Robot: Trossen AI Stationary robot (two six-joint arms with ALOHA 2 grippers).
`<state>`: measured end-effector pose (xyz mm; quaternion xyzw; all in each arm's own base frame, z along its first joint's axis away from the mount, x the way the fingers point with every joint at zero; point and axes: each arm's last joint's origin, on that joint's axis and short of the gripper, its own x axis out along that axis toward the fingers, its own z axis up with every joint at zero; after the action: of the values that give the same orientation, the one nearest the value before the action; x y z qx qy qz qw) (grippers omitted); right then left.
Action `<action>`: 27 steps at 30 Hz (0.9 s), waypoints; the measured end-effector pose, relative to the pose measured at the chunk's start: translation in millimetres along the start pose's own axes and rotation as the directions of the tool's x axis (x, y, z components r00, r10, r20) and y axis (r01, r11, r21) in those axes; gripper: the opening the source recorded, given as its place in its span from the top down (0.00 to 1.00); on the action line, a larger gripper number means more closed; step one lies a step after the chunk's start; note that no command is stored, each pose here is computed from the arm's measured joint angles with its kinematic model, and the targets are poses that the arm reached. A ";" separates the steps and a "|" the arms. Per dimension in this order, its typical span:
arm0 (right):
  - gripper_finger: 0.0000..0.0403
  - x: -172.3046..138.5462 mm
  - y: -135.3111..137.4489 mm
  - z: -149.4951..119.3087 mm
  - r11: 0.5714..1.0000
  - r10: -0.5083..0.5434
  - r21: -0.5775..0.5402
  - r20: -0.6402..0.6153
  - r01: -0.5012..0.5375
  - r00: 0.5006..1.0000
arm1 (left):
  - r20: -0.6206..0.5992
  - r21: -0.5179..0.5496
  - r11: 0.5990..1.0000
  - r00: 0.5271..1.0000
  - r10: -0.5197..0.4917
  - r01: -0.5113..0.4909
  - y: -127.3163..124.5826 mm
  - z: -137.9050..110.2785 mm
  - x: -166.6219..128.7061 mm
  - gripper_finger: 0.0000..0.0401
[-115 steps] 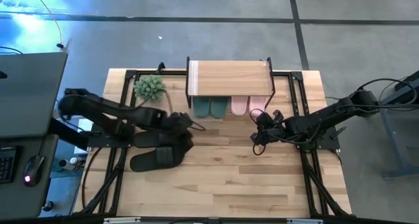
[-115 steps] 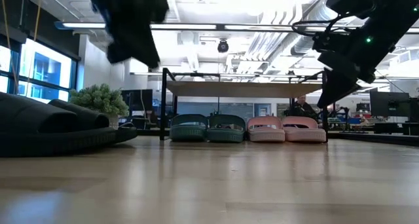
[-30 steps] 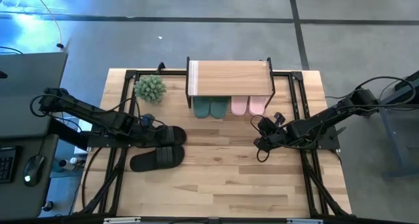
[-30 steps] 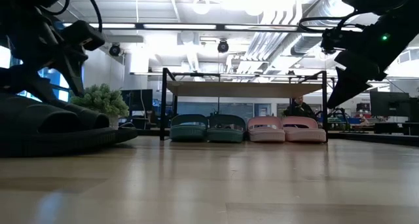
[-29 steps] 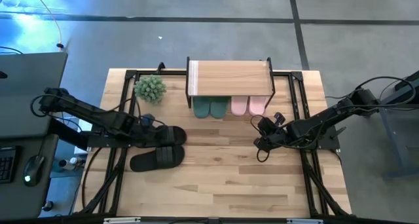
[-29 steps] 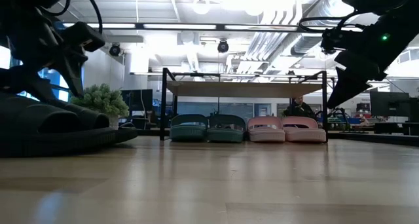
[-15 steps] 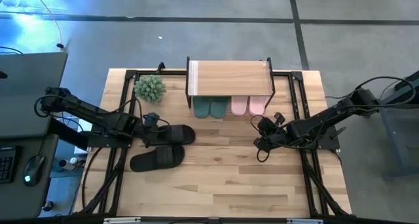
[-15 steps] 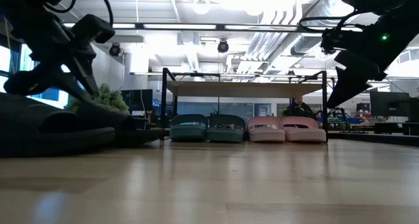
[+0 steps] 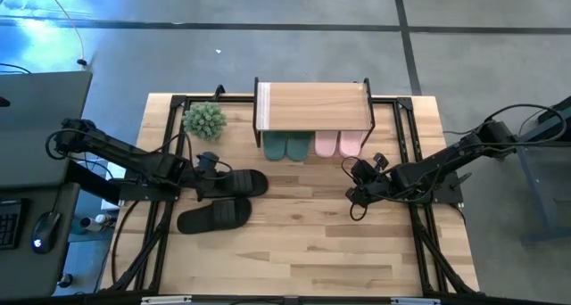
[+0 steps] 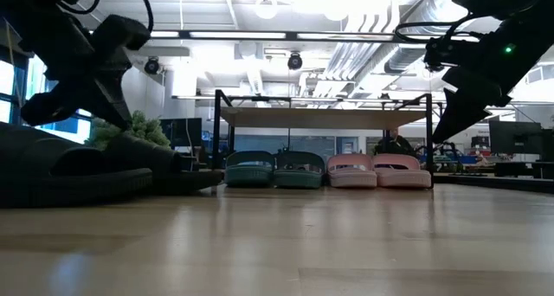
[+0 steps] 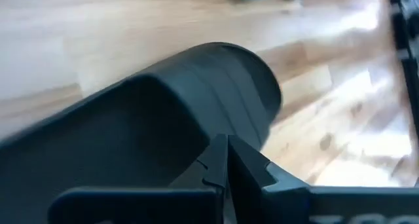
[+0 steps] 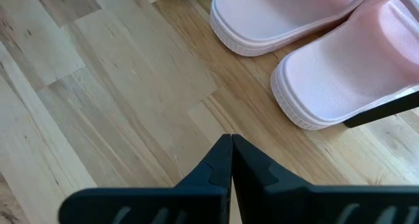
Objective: Pick and place slides into the shelf
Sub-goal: Put the top black slides on the shelf
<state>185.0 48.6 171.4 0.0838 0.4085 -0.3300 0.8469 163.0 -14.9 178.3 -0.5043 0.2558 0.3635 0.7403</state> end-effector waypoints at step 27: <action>1.00 0.0 -0.3 0.5 1.000 -0.012 0.005 0.014 0.011 1.000 | -0.035 0.998 -0.046 0.977 0.209 0.045 -18.4 -1.6 4.4 0.99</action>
<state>185.1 48.1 171.7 0.0812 0.4021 -0.3364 0.8477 180.4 -19.3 184.8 0.1711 0.5326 0.0645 0.8264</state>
